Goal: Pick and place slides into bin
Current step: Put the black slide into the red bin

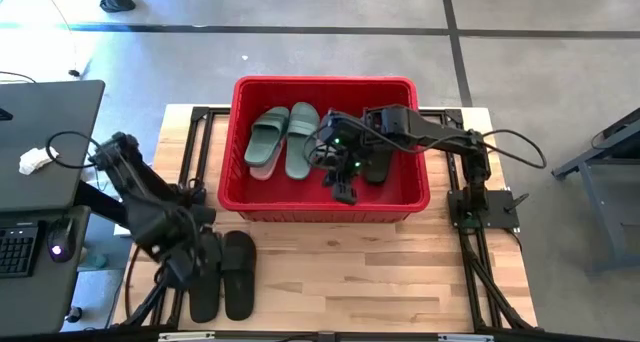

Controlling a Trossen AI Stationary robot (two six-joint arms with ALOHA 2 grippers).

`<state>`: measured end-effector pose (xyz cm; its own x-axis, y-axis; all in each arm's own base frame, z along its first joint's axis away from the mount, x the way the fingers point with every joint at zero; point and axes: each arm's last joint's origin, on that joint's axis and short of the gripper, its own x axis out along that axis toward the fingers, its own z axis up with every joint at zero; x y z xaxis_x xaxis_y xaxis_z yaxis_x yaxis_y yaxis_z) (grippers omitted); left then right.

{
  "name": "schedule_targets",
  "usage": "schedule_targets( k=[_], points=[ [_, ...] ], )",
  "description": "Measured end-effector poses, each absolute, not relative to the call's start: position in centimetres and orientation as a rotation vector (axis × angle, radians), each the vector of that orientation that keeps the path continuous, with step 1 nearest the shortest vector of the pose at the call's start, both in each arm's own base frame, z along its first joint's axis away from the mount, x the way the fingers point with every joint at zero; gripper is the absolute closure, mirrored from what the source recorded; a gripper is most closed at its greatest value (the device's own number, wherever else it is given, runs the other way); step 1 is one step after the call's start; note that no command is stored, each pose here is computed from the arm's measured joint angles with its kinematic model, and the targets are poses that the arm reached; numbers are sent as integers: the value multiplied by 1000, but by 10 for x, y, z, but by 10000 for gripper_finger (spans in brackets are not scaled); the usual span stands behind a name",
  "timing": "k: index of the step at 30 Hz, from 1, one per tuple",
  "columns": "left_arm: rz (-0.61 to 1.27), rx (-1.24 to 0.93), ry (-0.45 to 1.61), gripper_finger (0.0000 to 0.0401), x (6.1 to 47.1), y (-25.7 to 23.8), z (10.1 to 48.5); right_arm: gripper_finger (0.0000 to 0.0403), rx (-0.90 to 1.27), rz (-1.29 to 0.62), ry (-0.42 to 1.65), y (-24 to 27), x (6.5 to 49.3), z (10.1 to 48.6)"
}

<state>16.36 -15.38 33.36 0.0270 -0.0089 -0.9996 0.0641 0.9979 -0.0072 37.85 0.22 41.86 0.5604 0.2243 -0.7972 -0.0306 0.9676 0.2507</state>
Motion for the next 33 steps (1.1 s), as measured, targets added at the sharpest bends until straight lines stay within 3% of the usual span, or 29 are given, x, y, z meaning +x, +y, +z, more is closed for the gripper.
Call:
schedule_targets(
  k=[7,19,33],
  points=[
    [59,36,1659,229,156,-189,296,403,134,43,985,19,377,417],
    [273,-90,1520,229,149,-233,249,403,-4,88,1100,28,367,411],
    [486,-45,1550,229,123,-235,206,403,-105,119,1087,22,368,411]
  ],
)
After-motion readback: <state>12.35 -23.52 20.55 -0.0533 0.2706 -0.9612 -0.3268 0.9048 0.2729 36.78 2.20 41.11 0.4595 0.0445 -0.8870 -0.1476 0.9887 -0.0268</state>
